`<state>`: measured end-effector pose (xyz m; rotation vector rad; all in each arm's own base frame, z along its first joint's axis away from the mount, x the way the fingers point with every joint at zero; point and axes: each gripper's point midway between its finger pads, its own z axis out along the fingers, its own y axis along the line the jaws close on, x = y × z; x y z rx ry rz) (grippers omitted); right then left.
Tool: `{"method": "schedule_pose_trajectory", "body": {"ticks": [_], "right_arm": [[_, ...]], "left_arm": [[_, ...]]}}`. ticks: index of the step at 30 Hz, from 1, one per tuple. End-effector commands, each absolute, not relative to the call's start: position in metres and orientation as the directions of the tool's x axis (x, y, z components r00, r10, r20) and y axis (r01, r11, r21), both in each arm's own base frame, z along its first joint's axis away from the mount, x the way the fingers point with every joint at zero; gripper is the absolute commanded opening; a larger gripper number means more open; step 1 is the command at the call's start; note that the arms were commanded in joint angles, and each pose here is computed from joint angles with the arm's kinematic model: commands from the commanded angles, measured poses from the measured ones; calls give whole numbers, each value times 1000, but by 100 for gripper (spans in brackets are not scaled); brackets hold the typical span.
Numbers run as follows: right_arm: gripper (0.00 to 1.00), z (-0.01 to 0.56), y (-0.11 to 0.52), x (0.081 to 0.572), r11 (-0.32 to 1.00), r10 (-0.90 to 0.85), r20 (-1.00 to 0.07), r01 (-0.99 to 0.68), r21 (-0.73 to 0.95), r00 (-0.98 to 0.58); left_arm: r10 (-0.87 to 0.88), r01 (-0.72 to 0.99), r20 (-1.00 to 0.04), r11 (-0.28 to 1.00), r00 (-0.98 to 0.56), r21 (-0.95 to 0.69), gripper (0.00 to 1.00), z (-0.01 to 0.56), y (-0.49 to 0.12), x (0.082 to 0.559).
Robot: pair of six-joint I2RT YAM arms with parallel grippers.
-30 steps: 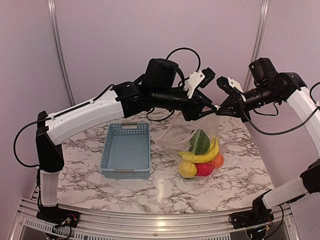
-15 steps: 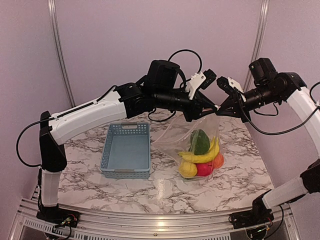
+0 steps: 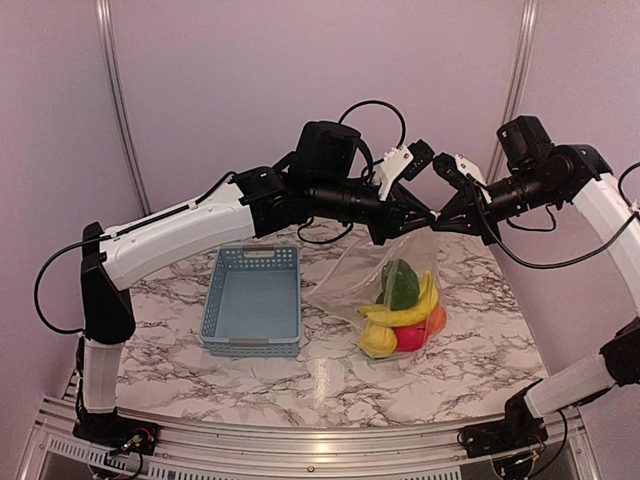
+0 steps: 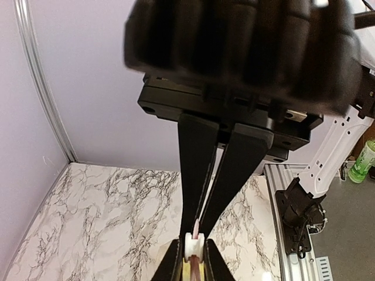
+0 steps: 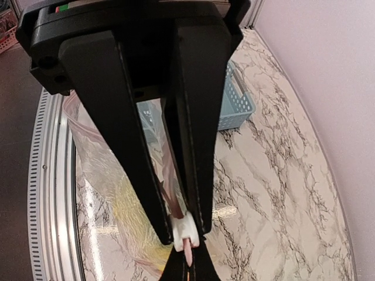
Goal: Place the food in the zip-top bag and seal the zipper
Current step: Zip the zipper of the food storage bag.
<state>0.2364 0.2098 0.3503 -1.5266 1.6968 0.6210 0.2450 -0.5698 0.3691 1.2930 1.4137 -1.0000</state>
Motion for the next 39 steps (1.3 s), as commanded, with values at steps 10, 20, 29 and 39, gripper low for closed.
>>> {"method": "schedule_pose_trajectory", "body": {"ticks": [10, 20, 29, 39], "right_arm": [[0, 361, 206, 245, 173, -605, -795, -969, -179, 39], [0, 372, 167, 282, 278, -583, -812, -940, -198, -1], [0, 369, 132, 307, 366, -579, -814, -906, -211, -44], [0, 360, 100, 326, 437, -562, -822, -878, -195, -97]], "left_arm": [[242, 989, -970, 148, -25, 11, 3, 361, -563, 263], [297, 984, -953, 177, -66, -13, 3, 343, -546, 268], [343, 978, -934, 205, -97, -26, 2, 327, -529, 268], [401, 972, -906, 231, -134, -41, 0, 301, -508, 262]]}}
